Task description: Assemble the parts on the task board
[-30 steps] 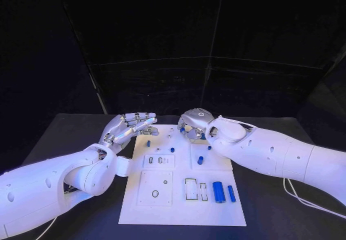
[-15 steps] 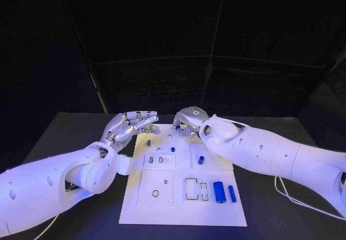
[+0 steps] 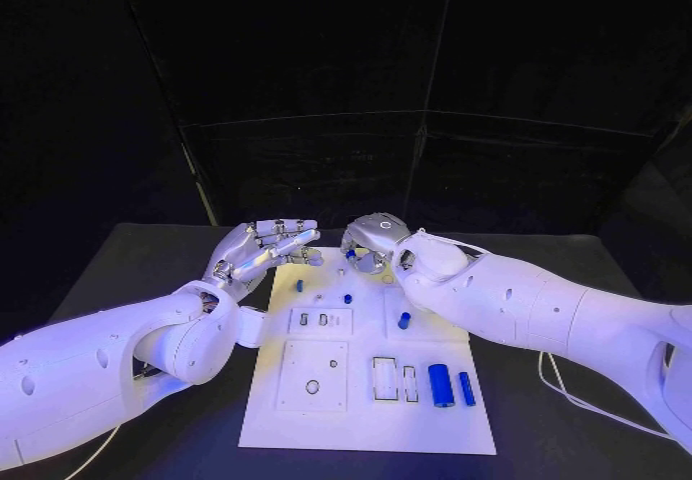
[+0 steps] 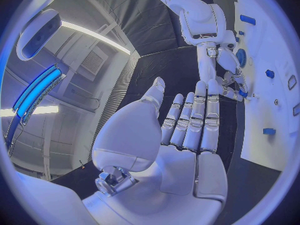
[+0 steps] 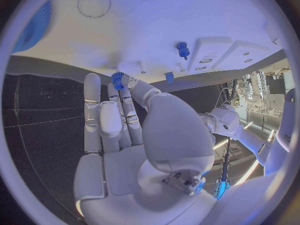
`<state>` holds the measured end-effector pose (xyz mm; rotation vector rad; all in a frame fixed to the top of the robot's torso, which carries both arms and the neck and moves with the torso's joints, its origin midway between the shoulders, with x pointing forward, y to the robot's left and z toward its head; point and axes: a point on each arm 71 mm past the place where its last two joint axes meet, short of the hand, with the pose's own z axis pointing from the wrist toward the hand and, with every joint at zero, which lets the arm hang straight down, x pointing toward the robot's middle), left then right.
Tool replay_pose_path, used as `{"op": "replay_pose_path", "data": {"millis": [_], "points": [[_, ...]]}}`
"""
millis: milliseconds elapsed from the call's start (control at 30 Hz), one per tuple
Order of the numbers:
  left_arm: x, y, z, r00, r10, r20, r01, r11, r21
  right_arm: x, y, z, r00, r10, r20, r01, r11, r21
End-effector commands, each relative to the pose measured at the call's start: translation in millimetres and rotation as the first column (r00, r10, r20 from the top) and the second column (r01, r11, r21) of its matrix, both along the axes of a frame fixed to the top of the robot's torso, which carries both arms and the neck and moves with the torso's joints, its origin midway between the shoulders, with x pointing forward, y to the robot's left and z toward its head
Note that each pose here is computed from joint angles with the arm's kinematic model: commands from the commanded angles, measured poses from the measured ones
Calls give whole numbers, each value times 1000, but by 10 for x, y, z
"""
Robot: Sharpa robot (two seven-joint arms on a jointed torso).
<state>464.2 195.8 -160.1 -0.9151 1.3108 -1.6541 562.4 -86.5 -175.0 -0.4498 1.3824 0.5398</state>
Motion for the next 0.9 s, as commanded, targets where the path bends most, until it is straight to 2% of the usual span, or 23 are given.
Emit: {"op": "replay_pose_path", "data": {"millis": [33,400,700,900], "points": [[-5,-24,20,1000,-20,11,20,1000,-2,6,31,23,1000,11,8,-11,1000,6],[-3,-47,45,1000,-25,13,25,1000,-3,45,94,-1,1000,6,-9,-6,1000,-5],[8,-42,65,1000,-23,18,23,1000,-2,101,68,-35,999,-31,-30,30,999,-25],[12,-35,71,1000,-22,19,22,1000,-1,100,78,-38,999,-33,-36,32,999,-26]]}}
